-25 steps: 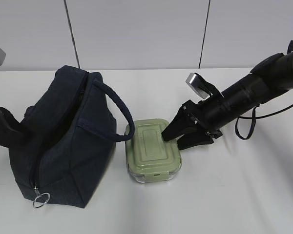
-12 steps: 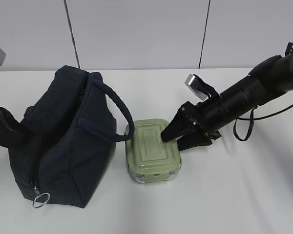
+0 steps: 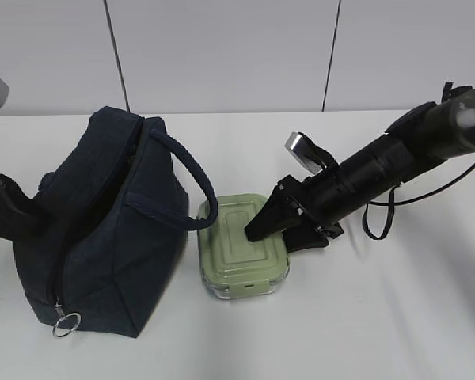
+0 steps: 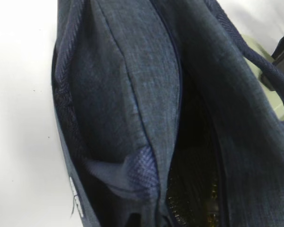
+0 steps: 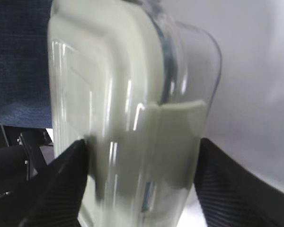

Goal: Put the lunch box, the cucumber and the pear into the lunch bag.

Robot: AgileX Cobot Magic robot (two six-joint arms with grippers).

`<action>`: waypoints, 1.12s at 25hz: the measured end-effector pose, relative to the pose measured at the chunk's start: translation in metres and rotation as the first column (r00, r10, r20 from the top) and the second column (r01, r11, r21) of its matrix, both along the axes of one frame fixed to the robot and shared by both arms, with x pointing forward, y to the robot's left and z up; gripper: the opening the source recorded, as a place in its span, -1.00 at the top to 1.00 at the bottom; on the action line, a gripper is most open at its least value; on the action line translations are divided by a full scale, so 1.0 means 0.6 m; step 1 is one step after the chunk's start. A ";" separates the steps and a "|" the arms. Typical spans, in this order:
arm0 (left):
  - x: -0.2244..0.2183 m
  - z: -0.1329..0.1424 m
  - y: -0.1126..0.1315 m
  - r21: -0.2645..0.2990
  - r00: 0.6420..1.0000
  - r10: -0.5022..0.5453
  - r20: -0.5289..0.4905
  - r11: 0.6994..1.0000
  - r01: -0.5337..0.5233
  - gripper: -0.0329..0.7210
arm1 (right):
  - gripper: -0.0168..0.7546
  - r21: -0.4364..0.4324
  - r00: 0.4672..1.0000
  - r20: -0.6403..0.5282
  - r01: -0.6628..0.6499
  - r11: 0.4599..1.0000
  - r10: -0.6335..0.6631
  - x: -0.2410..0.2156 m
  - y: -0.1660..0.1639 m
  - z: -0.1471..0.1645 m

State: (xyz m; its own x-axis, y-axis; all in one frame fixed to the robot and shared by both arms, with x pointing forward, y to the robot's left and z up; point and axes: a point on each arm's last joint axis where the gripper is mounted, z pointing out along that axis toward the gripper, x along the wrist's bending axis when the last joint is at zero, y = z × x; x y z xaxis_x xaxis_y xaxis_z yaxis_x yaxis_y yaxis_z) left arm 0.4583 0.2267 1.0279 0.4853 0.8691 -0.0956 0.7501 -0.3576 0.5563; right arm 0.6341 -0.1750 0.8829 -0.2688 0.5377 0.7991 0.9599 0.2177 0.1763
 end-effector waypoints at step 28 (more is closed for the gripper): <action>0.000 0.000 0.001 0.010 1.000 -0.005 0.001 1.000 0.005 0.91 | 0.07 -0.011 0.933 0.338 0.134 0.991 -0.122 -0.028 -0.065 0.282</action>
